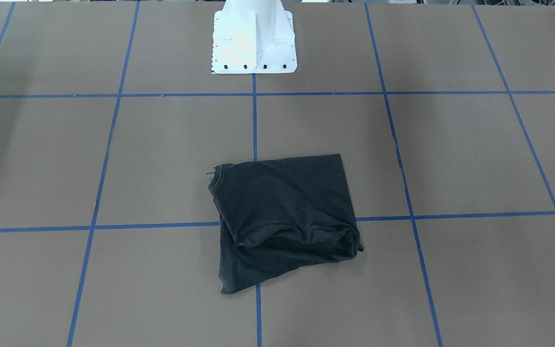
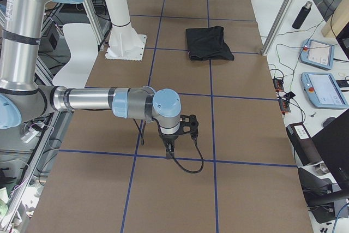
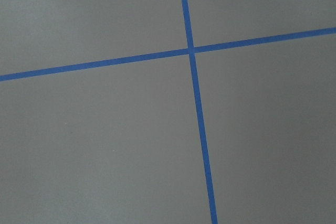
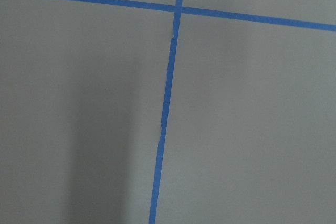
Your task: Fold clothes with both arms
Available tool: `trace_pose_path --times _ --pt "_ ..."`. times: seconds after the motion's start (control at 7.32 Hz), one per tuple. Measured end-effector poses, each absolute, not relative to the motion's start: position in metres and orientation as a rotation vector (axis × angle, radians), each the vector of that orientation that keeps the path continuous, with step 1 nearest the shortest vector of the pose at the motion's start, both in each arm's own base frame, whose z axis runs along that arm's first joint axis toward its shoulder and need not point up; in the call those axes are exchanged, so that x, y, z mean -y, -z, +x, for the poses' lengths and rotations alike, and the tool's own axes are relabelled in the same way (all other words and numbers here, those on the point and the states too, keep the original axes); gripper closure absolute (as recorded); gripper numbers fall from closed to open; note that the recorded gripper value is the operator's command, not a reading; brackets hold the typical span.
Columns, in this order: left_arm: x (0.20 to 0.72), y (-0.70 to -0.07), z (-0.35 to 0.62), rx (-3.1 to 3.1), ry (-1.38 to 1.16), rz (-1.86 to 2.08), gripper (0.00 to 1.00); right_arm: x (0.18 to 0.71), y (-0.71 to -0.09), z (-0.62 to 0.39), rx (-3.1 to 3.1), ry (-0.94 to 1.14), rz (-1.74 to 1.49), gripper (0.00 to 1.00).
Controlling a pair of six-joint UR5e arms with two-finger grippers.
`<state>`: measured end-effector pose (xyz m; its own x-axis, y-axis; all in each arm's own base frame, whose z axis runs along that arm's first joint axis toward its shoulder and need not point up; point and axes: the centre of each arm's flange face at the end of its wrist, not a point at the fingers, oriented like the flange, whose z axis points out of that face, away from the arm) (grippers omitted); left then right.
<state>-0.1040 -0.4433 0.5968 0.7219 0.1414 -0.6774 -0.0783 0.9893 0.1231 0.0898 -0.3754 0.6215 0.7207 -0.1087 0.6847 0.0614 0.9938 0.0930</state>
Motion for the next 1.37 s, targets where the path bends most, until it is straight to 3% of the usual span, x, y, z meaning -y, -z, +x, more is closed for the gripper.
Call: trace_pose_path --times 1.37 --pt "0.4389 -0.5987 -0.1037 -0.754 -0.119 0.082 0.0 0.376 -0.6189 0.0888 0.764 0.109 0.077 0.0"
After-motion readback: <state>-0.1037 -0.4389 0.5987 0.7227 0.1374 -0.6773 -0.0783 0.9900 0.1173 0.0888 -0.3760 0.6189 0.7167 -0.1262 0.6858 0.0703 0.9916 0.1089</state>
